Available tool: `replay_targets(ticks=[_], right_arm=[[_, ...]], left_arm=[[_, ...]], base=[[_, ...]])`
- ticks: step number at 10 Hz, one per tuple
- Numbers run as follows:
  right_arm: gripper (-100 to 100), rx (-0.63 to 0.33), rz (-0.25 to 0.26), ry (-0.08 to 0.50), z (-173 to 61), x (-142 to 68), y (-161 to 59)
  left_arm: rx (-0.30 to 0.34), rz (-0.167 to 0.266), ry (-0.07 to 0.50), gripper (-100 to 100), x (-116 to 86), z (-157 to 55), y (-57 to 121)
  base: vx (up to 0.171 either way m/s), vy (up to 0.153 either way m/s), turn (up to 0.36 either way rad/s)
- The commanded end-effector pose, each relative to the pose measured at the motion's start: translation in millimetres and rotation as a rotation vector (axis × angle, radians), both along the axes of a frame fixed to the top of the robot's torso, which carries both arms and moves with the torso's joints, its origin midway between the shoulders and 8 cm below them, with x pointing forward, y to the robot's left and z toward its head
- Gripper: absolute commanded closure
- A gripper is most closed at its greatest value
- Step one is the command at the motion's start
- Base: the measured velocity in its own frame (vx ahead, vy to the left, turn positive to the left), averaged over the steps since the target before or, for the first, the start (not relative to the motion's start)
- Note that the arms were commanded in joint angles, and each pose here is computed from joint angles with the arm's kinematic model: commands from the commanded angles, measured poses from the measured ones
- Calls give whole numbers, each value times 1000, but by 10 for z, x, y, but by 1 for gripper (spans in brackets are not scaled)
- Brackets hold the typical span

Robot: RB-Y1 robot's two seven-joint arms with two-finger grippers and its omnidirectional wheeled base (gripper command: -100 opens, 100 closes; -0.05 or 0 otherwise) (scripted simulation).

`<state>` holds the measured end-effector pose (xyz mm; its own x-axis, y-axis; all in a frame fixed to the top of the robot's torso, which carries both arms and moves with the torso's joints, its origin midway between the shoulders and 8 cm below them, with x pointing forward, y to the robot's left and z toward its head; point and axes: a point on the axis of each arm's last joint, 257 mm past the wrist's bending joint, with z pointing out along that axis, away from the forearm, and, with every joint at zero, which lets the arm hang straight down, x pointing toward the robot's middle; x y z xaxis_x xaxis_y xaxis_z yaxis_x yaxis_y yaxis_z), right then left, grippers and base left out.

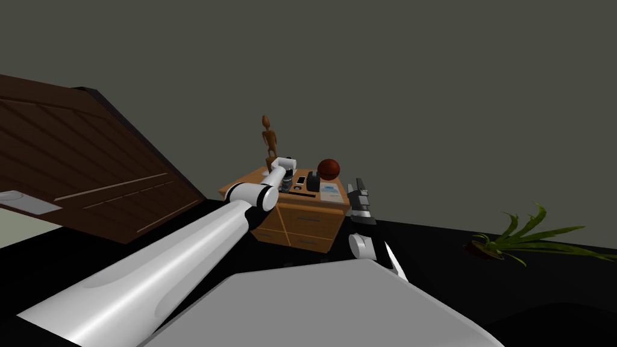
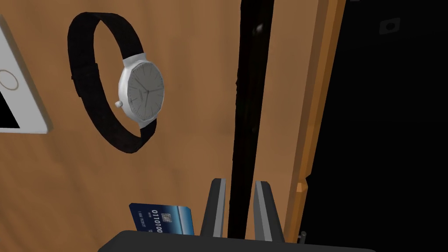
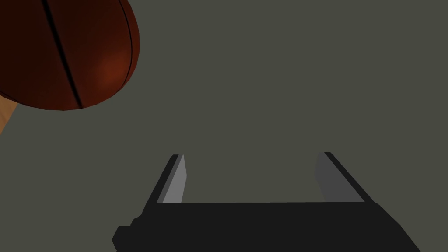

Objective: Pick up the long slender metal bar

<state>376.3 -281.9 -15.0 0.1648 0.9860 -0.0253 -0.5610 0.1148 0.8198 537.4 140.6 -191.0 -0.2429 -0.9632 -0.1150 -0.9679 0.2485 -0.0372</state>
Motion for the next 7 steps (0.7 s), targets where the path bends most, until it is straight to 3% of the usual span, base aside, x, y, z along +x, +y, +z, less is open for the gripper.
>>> replay_targets(ticks=[1, 2, 3, 4, 6, 7], right_arm=[[0, 0, 0, 0, 0, 0, 0], [0, 0, 0, 0, 0, 0, 0], [0, 0, 0, 0, 0, 0, 0], [0, 0, 0, 0, 0, 0, 0], [0, 0, 0, 0, 0, 0, 0], [0, 0, 0, 0, 0, 0, 0]], left_arm=[[0, 0, 0, 100, 0, 0, 0], [0, -1, 0, 100, -1, -1, -1], [0, -1, 0, 0, -1, -1, -2], [-1, -1, -5, 100, 3, 125, -18], [-1, -2, -5, 100, 11, 146, -23], [-1, -2, -5, 0, 10, 159, -22]], base=[[0, 0, 0], [0, 0, 0], [0, 0, 0], [0, 0, 0], [0, 0, 0], [0, 0, 0]])
